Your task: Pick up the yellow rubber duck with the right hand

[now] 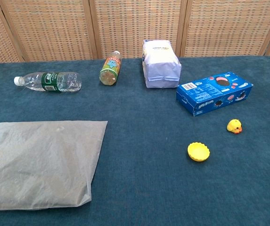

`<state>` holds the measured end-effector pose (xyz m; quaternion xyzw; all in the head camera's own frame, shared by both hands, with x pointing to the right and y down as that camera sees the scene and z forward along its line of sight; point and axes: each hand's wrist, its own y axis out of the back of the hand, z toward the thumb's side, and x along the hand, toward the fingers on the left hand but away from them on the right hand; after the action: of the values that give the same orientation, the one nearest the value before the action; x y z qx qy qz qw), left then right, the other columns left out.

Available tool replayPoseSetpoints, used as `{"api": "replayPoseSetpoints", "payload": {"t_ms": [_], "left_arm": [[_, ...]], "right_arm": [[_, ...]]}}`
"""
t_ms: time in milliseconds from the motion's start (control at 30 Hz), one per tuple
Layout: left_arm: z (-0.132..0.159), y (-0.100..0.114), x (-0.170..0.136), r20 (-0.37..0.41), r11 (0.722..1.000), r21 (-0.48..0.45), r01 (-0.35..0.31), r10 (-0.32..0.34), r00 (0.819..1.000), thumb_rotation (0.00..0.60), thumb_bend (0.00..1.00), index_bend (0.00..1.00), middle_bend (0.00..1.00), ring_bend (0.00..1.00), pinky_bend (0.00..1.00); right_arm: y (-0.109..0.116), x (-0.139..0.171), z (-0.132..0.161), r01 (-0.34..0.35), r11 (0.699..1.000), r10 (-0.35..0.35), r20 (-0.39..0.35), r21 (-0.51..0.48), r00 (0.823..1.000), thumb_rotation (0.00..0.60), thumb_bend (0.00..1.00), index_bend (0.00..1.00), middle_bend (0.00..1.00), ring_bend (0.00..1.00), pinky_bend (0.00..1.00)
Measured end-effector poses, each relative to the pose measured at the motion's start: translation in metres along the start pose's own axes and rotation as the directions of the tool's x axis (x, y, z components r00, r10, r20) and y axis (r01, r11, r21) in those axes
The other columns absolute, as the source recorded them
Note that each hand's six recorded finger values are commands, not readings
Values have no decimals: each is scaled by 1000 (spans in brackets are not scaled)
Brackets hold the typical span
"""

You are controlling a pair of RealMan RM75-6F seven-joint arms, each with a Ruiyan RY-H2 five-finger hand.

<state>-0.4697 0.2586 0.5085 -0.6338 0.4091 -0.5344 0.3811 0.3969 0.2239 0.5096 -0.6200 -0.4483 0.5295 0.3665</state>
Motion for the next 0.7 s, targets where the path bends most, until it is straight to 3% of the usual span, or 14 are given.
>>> {"api": "replayPoseSetpoints", "payload": {"t_ms": [467,700], "left_arm": [[3,-3,0,-1,1000,10,7,-7,1000,600,21,0,0,0,0],[4,-10,7,-9,999,27,27,-27,1000,600,23,0,0,0,0]], "right_arm": [[-8,-4,0,-40,999,40,6,-19,999,600,0,113,0,0,0],[-32,-42,14,-123,992,122,-48,-28,991,600,0,199,0,0,0]]}}
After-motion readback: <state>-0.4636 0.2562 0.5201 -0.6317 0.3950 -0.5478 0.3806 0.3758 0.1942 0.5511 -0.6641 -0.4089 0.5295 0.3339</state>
